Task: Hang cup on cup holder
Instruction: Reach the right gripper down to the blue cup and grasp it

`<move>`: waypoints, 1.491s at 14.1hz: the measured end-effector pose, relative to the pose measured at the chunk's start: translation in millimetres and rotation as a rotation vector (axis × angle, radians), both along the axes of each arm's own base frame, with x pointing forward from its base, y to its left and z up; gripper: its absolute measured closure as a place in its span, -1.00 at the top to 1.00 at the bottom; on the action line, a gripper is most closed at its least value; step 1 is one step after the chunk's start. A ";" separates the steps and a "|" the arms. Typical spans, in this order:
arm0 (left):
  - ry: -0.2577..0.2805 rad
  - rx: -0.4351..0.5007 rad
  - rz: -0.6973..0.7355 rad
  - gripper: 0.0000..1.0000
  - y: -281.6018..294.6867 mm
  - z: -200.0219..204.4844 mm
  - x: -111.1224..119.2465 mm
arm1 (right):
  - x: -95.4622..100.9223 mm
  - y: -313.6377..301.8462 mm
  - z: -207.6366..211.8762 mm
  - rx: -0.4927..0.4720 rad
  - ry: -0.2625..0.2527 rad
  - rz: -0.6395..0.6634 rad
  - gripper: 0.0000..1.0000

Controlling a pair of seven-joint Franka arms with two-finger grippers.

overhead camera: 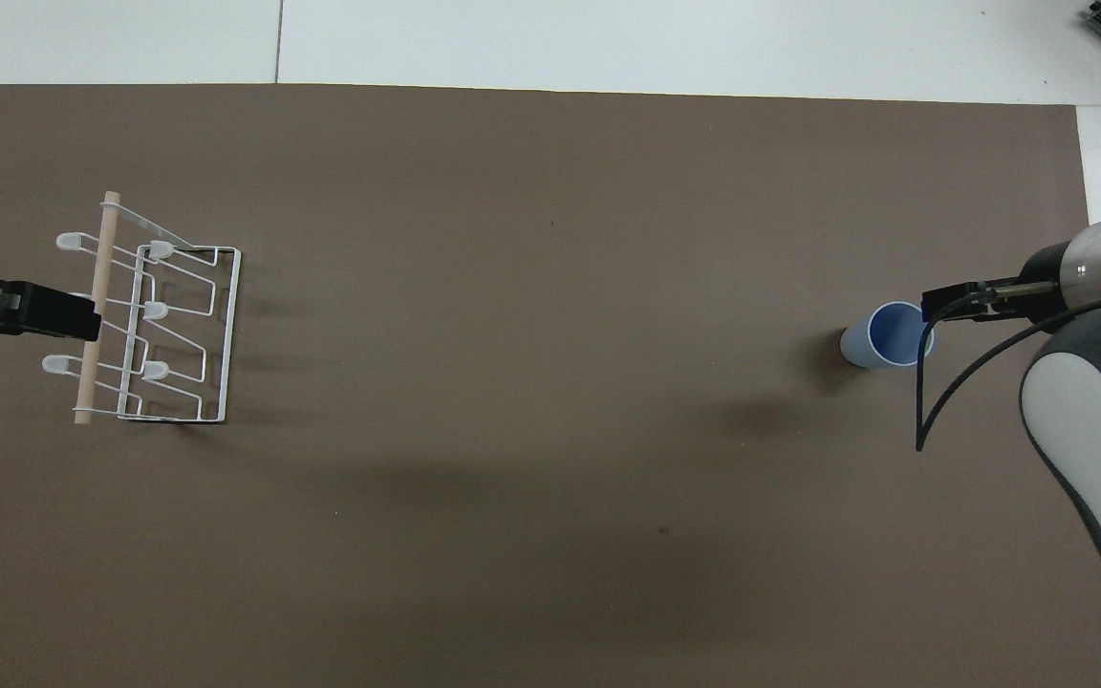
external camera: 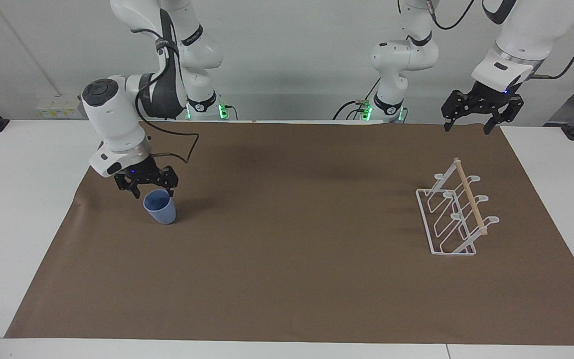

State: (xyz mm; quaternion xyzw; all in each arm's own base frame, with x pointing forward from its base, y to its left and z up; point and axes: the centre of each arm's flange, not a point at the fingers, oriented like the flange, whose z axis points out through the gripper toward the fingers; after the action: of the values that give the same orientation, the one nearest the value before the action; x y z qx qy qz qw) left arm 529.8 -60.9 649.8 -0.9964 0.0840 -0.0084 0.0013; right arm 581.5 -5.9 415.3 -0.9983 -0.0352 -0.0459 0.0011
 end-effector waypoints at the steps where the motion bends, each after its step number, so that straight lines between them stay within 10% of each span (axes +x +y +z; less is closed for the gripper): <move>1: -0.003 0.000 -0.001 1.00 -0.6 0.3 0.2 | 0.0 4.4 -6.6 0.001 0.003 0.006 1.00; 14: -0.042 -0.005 -0.006 1.00 -3.5 4.0 3.9 | -19.4 16.8 -51.9 0.004 0.027 0.010 0.96; 21: -0.033 -0.003 -0.007 1.00 -4.3 1.8 3.3 | -19.0 16.7 -52.2 0.009 0.017 -0.046 -0.17</move>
State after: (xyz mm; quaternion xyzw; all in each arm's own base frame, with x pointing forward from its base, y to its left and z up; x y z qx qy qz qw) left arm 533.1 -65.3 651.6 -0.9958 0.0875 -0.0251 0.0009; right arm 562.5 10.9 363.1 -0.9992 -0.0122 -0.0376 0.0048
